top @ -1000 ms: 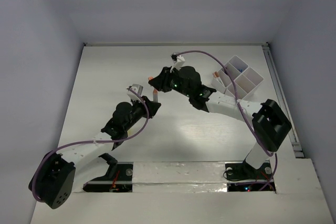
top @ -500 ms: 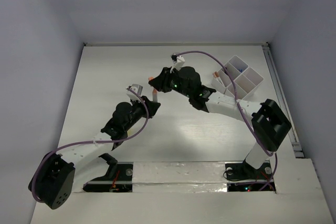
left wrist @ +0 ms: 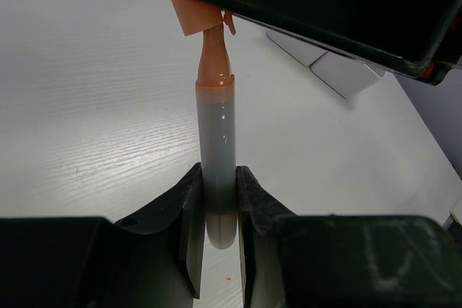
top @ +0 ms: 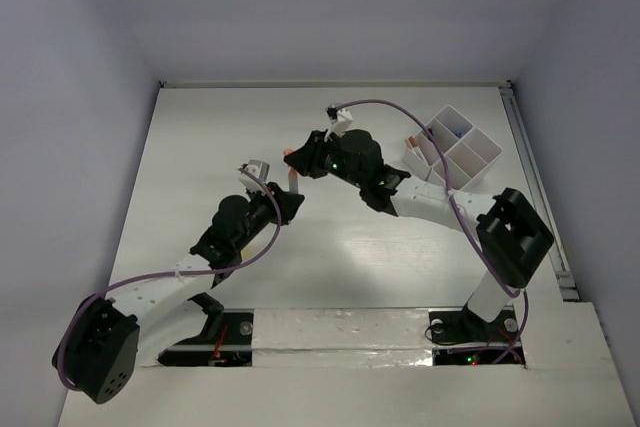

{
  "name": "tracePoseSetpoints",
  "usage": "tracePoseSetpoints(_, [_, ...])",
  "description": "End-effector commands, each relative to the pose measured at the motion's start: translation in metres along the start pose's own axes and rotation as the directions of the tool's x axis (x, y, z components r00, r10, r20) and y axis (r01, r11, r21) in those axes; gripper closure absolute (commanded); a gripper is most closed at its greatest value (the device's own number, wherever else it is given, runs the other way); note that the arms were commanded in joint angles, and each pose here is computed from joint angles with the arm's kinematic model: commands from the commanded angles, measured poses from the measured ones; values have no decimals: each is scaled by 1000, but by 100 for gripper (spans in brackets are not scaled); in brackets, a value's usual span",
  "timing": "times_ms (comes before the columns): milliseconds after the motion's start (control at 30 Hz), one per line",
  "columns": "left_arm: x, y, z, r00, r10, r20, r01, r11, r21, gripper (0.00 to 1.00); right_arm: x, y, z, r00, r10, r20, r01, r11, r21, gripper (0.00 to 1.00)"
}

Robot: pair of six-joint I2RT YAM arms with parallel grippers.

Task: Sort the stationery into containers
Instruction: Close the pen cap on the pen.

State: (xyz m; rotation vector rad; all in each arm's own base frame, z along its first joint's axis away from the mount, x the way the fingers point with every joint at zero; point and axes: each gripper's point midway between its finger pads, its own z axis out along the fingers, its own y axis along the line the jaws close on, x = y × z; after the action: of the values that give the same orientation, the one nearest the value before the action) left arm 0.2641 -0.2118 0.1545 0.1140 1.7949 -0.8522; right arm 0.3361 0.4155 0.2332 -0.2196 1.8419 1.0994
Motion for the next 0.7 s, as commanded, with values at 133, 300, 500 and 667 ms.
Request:
tracePoseSetpoints(133, [-17, -6, -2, 998, 4, 70, -5, 1000, 13, 100, 2, 15, -4, 998, -23, 64, 27, 997, -67, 100])
tracePoseSetpoints(300, [-21, -10, -4, 997, -13, 82, 10, 1000, 29, 100, 9, 28, -8, 992, -42, 120, 54, 993, -104, 100])
tracePoseSetpoints(500, [-27, -14, -8, 994, -29, 108, 25, 999, 40, 100, 17, 32, -16, 976, -46, 213, 68, 993, -99, 100])
tracePoseSetpoints(667, [-31, -12, -11, 991, -30, 128, 26, 999, 30, 100, 25, 36, -20, 974, -22, 225, 49, 992, -117, 100])
